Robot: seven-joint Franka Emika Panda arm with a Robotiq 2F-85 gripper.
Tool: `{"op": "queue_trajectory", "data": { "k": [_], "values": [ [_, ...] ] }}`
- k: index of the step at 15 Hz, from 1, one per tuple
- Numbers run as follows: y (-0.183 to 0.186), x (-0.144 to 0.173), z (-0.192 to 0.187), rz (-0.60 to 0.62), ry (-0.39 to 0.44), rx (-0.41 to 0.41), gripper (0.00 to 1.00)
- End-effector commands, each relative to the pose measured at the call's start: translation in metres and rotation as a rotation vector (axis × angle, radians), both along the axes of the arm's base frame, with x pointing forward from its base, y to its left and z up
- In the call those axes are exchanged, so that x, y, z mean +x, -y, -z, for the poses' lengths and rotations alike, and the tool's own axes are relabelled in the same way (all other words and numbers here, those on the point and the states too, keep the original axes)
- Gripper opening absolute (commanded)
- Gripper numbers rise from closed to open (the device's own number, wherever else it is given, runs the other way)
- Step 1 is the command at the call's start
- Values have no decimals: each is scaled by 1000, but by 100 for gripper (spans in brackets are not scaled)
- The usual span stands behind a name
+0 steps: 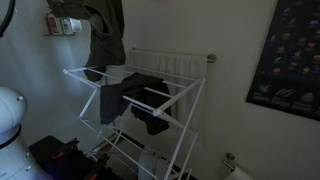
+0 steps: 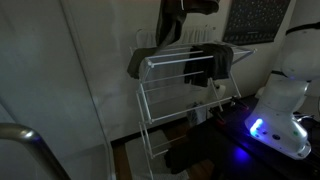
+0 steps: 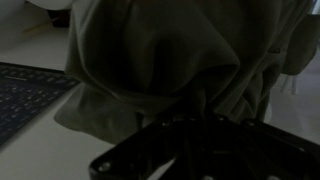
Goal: Move one cloth from the left to the right
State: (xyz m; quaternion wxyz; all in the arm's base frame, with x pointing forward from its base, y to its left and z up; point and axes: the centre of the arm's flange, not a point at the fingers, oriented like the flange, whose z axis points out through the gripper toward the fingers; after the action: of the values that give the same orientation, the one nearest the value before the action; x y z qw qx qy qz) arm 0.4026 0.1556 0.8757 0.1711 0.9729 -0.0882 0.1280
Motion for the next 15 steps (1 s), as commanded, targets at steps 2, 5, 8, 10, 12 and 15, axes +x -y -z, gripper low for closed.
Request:
{"op": "queue_trajectory", "data": {
  "k": [2, 5, 8, 10, 12, 15],
  "values": [
    [27, 38, 24, -1, -34, -4, 5],
    [46, 74, 49, 22, -58, -14, 5],
    [76, 107, 66, 80, -68, -53, 5],
    [98, 124, 79, 117, -95, -83, 5],
    [118, 137, 96, 151, -138, -106, 5],
    [138, 144, 112, 184, -202, -134, 5]
  ]
}}
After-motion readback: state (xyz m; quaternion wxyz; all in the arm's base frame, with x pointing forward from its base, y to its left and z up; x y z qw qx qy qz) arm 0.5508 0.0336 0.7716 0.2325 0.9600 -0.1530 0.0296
